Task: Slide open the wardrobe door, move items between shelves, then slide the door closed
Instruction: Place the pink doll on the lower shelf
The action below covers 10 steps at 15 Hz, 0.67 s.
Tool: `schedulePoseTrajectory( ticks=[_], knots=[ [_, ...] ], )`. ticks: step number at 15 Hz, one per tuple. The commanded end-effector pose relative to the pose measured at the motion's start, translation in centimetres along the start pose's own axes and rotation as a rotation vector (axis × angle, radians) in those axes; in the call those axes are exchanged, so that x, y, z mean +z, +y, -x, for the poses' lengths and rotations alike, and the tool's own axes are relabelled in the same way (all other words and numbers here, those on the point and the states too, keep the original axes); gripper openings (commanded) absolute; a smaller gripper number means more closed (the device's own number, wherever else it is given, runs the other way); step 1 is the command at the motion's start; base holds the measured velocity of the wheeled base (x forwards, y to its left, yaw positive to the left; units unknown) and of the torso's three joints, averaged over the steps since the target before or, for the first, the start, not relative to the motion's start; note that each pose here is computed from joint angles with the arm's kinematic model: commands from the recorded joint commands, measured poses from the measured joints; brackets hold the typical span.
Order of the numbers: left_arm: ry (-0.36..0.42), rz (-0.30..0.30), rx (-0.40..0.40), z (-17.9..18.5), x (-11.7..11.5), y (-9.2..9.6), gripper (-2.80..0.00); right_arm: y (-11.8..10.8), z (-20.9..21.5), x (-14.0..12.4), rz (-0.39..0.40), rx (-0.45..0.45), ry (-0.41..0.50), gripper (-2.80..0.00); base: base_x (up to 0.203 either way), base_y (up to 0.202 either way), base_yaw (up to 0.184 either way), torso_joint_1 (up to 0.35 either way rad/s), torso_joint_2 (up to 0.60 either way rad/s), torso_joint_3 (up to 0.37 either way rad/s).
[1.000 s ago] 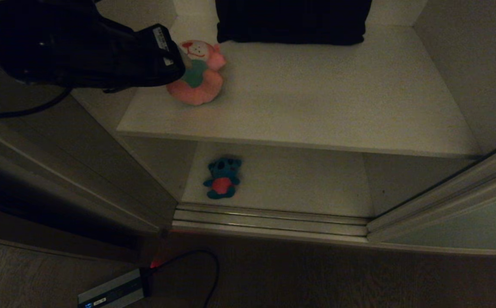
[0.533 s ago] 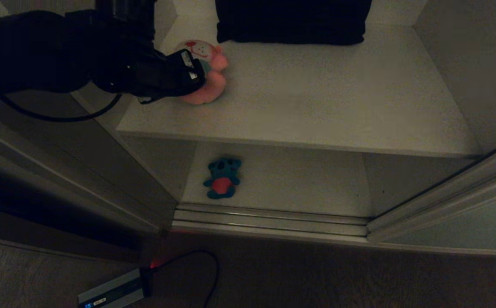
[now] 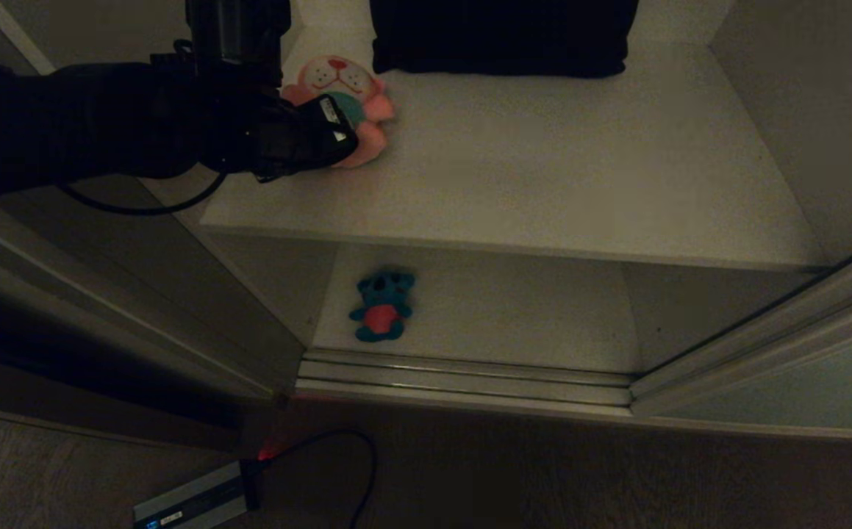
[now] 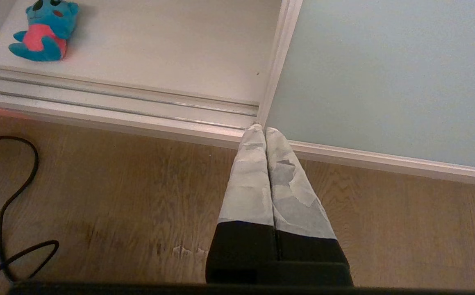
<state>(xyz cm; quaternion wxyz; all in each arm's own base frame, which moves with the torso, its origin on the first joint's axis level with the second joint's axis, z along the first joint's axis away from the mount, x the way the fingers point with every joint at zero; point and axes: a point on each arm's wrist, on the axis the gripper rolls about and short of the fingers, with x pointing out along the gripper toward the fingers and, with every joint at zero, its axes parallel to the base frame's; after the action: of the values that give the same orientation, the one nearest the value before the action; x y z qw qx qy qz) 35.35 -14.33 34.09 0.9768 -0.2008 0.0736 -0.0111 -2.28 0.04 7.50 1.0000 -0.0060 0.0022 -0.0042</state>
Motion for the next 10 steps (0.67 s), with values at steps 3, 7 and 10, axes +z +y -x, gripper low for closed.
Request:
schedulePoseTrajectory(
  ticks=[3,7,10],
  knots=[
    [-0.018,0.005,-0.024,1.3,1.1,-0.1,-2.8,0.0,0.0,-0.1,0.0,0.001,0.006,-2.8,0.0,0.0,0.0,0.0,0.0,0.0],
    [-0.023,-0.011,-0.04,2.3,1.7,-0.3,-2.8,0.0,0.0,-0.1,0.0,0.001,0.004,-2.8,0.0,0.0,0.0,0.0,0.0,0.0],
    [-0.046,-0.019,-0.104,5.0,2.6,-1.7,-2.8,0.0,0.0,-0.1,0.0,0.001,0.005,-2.8,0.0,0.0,0.0,0.0,0.0,0.0]
  ],
)
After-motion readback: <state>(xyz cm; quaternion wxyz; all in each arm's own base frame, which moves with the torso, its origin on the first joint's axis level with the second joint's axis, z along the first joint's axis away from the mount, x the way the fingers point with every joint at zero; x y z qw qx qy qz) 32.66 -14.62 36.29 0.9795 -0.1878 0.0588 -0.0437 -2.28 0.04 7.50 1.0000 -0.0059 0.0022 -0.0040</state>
